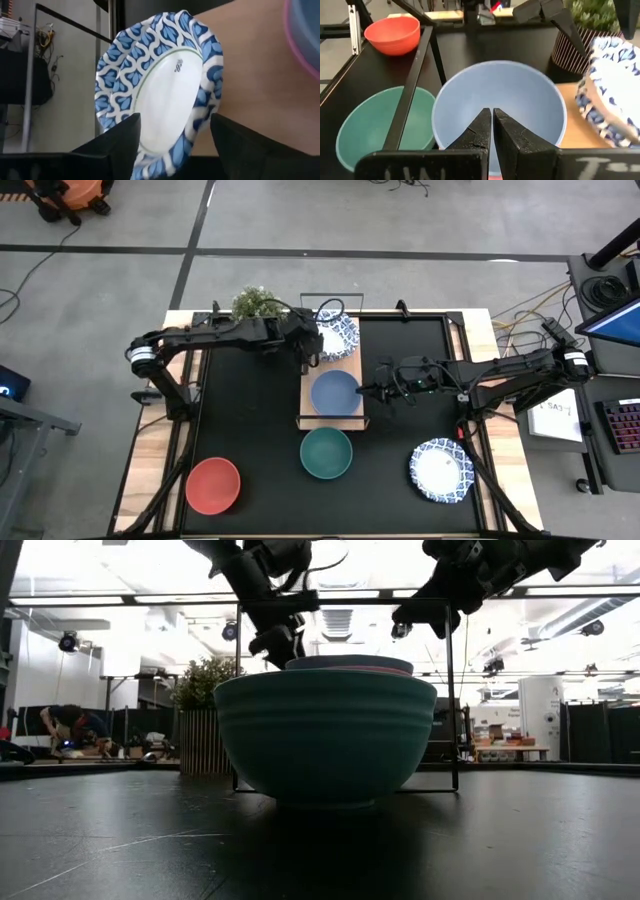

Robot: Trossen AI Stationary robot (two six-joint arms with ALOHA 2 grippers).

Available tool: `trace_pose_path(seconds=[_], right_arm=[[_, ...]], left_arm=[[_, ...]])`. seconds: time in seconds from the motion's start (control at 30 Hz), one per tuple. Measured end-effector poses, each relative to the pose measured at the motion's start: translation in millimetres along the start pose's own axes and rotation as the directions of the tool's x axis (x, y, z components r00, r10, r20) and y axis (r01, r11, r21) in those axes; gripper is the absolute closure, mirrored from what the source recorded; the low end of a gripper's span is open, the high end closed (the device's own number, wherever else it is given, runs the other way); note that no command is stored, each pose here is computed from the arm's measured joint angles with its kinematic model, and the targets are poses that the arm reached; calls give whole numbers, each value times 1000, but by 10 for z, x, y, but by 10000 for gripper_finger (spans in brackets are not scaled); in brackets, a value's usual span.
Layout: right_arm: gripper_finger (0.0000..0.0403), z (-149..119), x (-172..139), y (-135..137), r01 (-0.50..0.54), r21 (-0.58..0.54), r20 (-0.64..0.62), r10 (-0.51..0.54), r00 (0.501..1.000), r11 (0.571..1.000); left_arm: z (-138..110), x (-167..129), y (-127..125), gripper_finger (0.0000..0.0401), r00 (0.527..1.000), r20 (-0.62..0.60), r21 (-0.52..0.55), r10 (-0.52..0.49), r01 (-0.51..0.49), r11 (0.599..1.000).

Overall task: Place and stack bowls onto a shelf
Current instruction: Stack the white paper bowl on top of the white paper bowl on the shelf

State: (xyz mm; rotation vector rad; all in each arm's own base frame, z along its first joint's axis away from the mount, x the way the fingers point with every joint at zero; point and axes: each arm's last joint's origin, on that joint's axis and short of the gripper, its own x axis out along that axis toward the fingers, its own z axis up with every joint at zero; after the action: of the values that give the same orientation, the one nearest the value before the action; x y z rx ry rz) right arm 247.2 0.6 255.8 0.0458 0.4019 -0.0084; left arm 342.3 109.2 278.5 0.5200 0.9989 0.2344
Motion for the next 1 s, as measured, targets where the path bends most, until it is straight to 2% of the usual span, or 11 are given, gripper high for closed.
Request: trace_pose_path(seconds=[0.17, 0.3, 0.43, 0.6, 0.73, 1.0], right_arm=[[394, 128, 10, -82, 94, -12, 138, -91, 986, 996], [394, 211, 53, -264, 162, 14, 206, -162, 965, 987], [394, 260, 173, -493, 211, 39, 179, -215, 960, 977], [394, 359, 411, -748, 176, 28, 153, -179, 972, 984], [394, 445, 631, -907, 152, 3, 131, -151, 980, 988], [394, 505, 1024, -1109, 125, -65, 1, -125, 992, 990]], left_arm=[[23, -313, 112, 169, 1000, -7, -32, -5, 5, 999], [-9, -644, 194, 172, 999, 34, -125, 22, -17, 992], [-97, -981, 225, 178, 995, 92, -287, 46, -18, 958], [-237, -1269, 112, 184, 983, 176, -433, 48, 34, 901], [-351, -1373, -41, 186, 973, 227, -479, 47, 70, 875], [-528, -1452, -265, 187, 949, 311, -523, 56, 121, 844]])
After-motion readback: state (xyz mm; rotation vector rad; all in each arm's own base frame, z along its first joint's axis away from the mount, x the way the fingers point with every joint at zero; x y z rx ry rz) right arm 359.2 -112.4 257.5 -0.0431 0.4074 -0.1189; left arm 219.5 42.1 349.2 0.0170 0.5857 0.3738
